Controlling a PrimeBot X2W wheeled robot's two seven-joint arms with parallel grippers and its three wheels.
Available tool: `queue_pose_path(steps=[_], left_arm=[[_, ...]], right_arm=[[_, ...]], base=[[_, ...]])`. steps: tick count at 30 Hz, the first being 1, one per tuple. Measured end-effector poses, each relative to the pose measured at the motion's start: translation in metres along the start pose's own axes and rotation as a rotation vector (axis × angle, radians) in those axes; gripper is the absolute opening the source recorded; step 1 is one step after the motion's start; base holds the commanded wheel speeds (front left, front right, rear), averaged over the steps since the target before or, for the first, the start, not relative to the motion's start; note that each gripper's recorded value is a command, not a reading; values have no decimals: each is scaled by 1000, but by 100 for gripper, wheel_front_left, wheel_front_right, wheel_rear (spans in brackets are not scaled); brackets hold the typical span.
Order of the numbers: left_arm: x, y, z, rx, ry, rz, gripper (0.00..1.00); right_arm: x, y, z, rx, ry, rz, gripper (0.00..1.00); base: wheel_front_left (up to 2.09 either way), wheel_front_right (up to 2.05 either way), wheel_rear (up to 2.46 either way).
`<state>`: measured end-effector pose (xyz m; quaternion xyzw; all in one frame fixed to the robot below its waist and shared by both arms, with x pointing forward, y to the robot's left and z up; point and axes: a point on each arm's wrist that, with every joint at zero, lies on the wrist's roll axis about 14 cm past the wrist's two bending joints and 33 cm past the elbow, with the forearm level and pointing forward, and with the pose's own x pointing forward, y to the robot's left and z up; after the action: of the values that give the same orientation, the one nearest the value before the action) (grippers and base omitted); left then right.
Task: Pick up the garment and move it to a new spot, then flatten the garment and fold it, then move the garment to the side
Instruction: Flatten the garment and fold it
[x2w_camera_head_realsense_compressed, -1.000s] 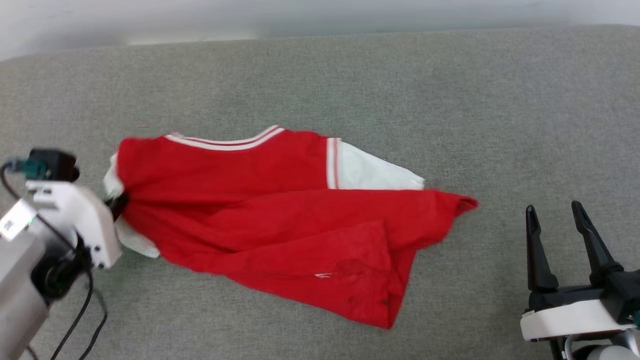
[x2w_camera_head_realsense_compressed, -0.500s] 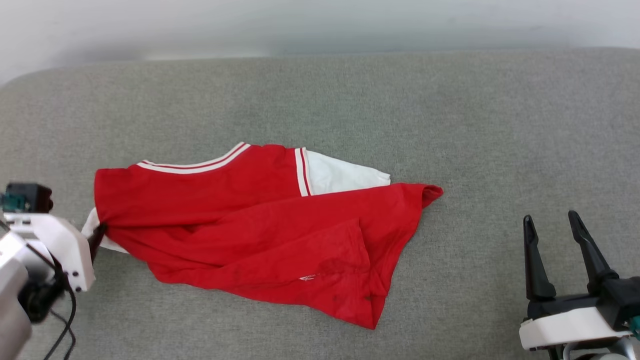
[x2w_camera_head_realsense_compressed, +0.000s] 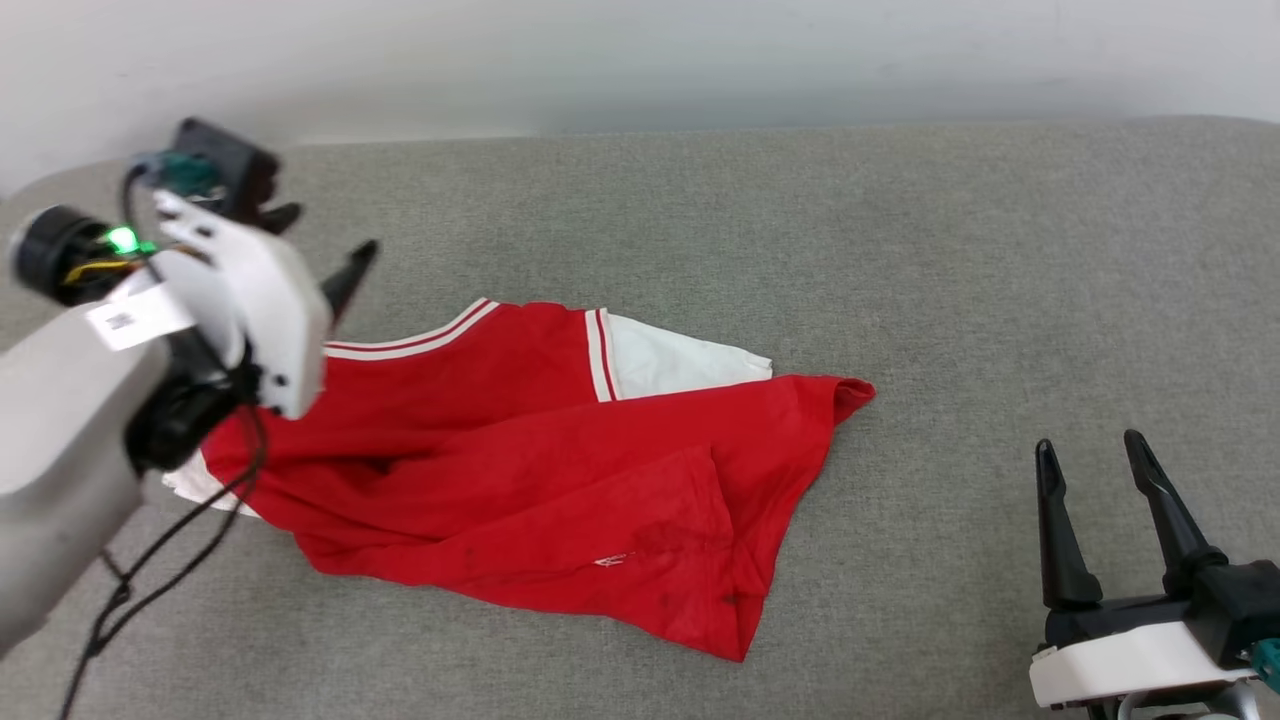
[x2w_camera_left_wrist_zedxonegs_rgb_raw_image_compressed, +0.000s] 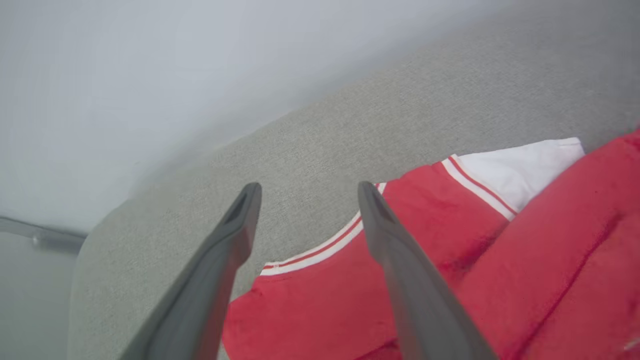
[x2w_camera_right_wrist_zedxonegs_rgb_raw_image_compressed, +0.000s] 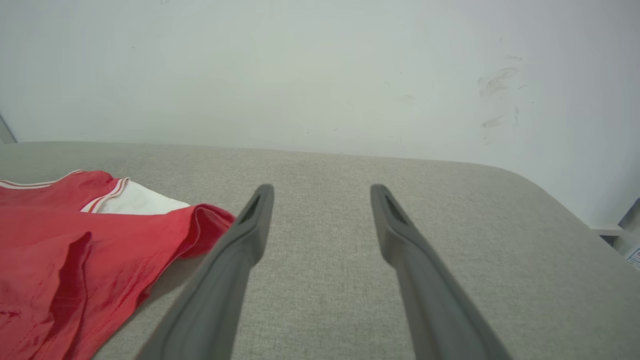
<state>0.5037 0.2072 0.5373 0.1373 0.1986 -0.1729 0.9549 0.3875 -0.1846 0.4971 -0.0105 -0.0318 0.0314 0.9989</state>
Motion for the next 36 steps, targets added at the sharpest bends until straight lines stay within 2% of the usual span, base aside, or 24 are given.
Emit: queue_pose_path(steps=[6,10,17,21,26,27,28,33,36], left_arm=[[22,-85,3,34,116,-257,100],[32,-123,-14,52,233,-372,100],[50,-143,-76,111,471,-419,100],[50,-154,-119,106,615,-439,100],[59,-158,-134,120,664,-434,100],[59,-160,-135,112,667,-436,46],[60,-161,-134,114,660,-438,0],[64,-173,-116,138,544,-470,0],[70,-185,-81,154,395,-496,0]], right_arm=[[-1,-7,-2,-6,6,-21,100],[-2,-14,-3,-11,11,-42,100],[3,-20,-7,-12,21,-60,100],[7,-22,-10,-12,25,-62,100],[8,-25,-13,-16,34,-72,100],[8,-26,-13,-17,35,-75,100],[8,-27,-14,-18,36,-78,100],[7,-30,-12,-20,32,-85,100],[7,-30,-9,-24,25,-86,100]], base=[[0,0,0],[0,0,0],[0,0,0],[0,0,0],[0,0,0],[0,0,0],[0,0,0],[0,0,0],[0,0,0]])
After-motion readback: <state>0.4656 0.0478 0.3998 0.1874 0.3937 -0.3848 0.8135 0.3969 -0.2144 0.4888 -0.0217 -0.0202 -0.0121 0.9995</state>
